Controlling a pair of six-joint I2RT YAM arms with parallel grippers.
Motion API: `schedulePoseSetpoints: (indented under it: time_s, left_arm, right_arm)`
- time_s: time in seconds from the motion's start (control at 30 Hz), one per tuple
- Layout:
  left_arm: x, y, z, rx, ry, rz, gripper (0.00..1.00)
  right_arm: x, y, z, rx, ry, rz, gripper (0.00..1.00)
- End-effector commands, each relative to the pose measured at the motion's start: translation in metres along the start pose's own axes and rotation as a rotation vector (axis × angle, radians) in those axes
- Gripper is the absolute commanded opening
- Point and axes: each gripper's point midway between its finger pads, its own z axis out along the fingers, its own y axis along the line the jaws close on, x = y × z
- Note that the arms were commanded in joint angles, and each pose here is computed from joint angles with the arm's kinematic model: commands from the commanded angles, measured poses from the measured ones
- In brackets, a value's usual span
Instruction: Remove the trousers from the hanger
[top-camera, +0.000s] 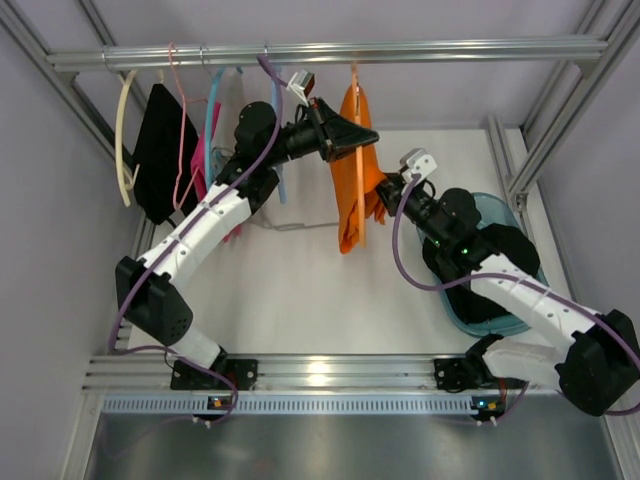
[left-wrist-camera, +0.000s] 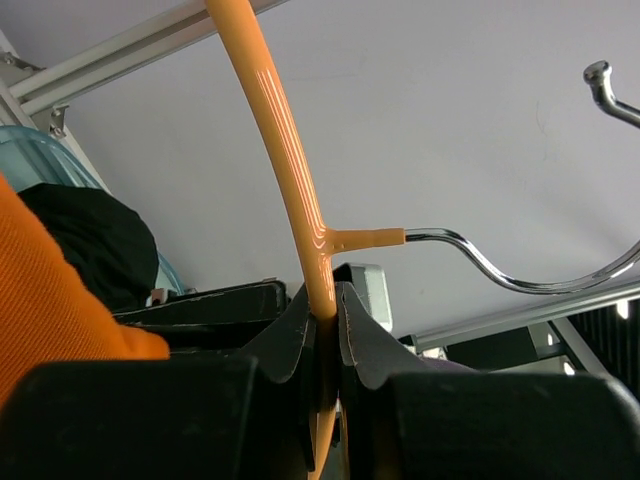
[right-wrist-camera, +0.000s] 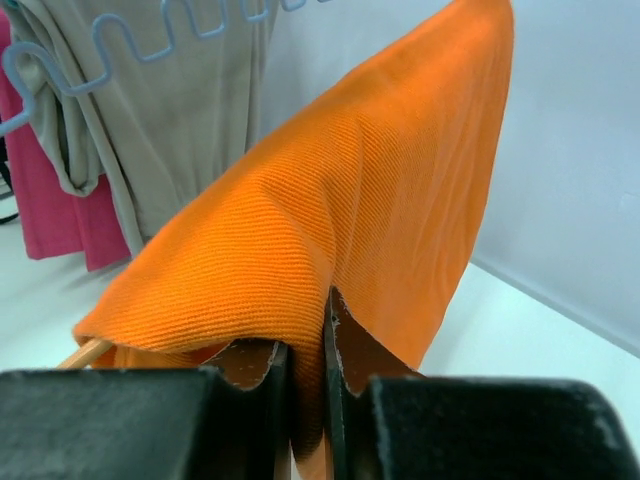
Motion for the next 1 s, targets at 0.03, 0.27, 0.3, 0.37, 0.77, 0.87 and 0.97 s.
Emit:
schedulePoseSetpoints:
  time_s: [0.03, 0.27, 0.3, 0.37, 0.77, 0.87, 0.97]
  left_arm:
    - [-0.005, -0.056, -0.027, 0.156, -0.072, 0.215, 0.00]
    - [-0.001, -0.008, -0.037, 0.050, -0.118, 0.203, 0.00]
    - [-0.003, 0.001, -0.037, 0.022, -0.128, 0.195, 0.00]
    - [0.000, 0.017, -0.039, -0.016, -0.131, 0.188, 0.00]
    - [0.013, 0.073, -0.048, -0.136, -0.132, 0.122, 0.00]
    - [0.016, 0.085, -0.050, -0.161, -0.129, 0.120, 0.00]
    - [0.019, 0.098, -0.053, -0.190, -0.125, 0.108, 0.00]
  right_arm:
    - [-0.093, -0.012, -0.015, 0.020, -0.196, 0.018, 0.00]
    - [-0.148, -0.011, -0.041, 0.016, -0.262, 0.140, 0.00]
    - [-0.151, -0.010, -0.044, 0.014, -0.261, 0.153, 0.00]
    - [-0.170, -0.010, -0.053, 0.012, -0.301, 0.174, 0.00]
    - [-0.236, -0.034, -0.086, 0.129, -0.425, 0.212, 0.00]
    - [-0.253, -0.042, -0.093, 0.166, -0.466, 0.224, 0.00]
    - [-0.264, -0.053, -0.100, 0.225, -0.488, 0.238, 0.00]
